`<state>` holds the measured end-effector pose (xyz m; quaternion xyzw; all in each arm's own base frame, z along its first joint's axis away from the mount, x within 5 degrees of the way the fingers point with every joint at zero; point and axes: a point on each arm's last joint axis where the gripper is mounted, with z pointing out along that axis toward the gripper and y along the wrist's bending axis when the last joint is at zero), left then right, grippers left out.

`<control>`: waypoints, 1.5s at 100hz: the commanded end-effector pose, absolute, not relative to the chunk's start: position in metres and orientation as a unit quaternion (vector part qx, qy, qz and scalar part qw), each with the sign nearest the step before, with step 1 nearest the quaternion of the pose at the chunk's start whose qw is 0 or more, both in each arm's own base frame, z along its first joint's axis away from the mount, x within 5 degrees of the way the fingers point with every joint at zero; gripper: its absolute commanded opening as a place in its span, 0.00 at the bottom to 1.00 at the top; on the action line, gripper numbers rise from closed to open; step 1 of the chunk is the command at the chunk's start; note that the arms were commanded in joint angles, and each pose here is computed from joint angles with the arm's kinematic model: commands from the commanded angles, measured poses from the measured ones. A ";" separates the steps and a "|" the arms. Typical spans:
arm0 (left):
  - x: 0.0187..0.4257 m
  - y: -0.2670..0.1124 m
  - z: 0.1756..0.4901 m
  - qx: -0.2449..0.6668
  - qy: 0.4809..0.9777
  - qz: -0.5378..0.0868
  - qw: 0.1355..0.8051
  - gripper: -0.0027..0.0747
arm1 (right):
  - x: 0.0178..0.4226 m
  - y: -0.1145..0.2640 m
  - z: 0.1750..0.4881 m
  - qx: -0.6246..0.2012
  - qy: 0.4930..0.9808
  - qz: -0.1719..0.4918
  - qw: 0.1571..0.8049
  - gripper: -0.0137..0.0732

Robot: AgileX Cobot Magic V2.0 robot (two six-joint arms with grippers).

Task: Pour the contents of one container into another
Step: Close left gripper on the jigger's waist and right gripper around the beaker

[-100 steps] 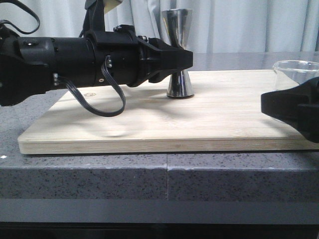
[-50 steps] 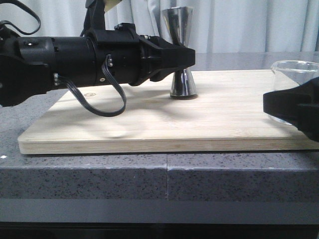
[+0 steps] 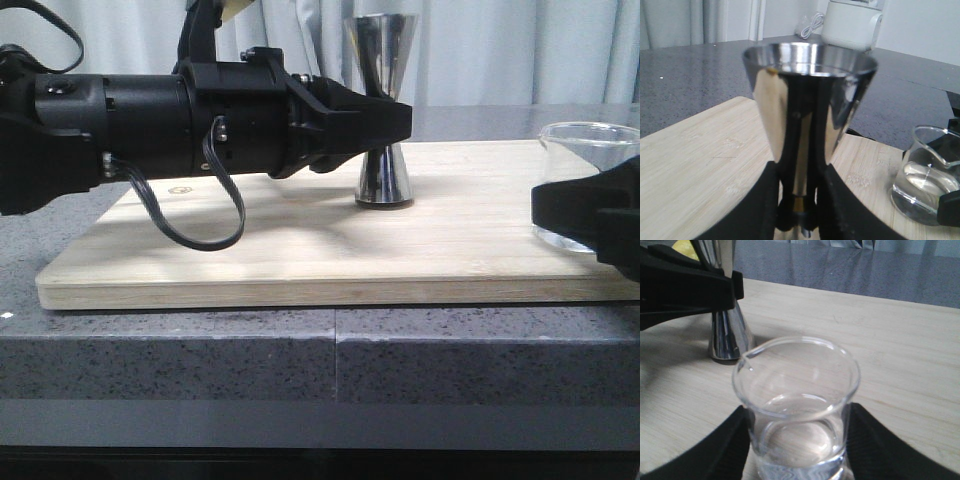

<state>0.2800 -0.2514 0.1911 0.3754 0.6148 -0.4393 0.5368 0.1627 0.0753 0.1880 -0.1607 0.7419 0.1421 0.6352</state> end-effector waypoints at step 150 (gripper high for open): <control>0.273 -0.253 0.226 0.381 0.540 -0.482 0.575 0.01 | 0.167 0.079 0.208 -0.163 0.682 0.155 0.695 0.43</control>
